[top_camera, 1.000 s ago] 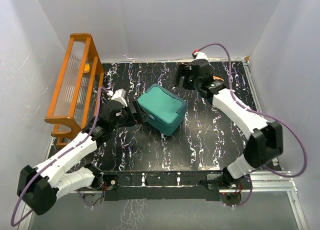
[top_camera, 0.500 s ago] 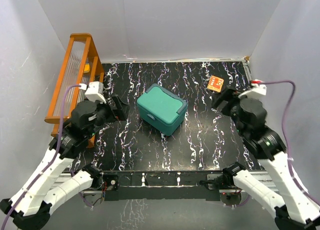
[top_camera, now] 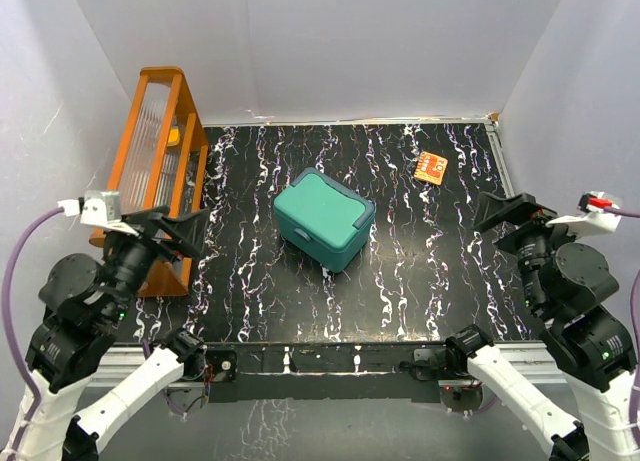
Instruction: Organize the medicine kit
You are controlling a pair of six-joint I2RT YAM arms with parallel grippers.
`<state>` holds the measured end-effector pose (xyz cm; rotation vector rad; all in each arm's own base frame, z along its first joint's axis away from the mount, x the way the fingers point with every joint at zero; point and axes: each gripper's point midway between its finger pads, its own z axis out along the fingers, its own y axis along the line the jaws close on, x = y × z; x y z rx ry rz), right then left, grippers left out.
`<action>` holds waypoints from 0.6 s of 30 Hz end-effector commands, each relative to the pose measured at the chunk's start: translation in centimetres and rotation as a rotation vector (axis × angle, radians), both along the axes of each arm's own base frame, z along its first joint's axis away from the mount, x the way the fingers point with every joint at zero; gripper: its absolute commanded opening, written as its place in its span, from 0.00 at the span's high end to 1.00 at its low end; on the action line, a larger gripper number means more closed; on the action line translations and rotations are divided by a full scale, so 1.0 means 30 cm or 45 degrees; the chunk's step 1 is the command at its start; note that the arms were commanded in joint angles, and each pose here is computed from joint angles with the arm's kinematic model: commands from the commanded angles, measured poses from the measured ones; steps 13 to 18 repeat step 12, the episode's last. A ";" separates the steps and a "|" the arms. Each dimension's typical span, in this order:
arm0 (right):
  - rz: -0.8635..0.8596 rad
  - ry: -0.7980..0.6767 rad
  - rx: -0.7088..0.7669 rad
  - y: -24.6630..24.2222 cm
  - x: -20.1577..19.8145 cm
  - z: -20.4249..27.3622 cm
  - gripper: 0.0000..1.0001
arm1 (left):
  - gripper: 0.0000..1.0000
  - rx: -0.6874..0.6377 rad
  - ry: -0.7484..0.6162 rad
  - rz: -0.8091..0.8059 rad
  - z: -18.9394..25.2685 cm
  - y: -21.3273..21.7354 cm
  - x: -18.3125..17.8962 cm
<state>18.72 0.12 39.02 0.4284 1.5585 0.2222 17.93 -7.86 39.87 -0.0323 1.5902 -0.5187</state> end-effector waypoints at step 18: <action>-0.089 -0.061 -0.034 -0.081 -0.071 0.069 0.02 | 0.01 0.041 -0.063 0.069 0.022 0.066 -0.029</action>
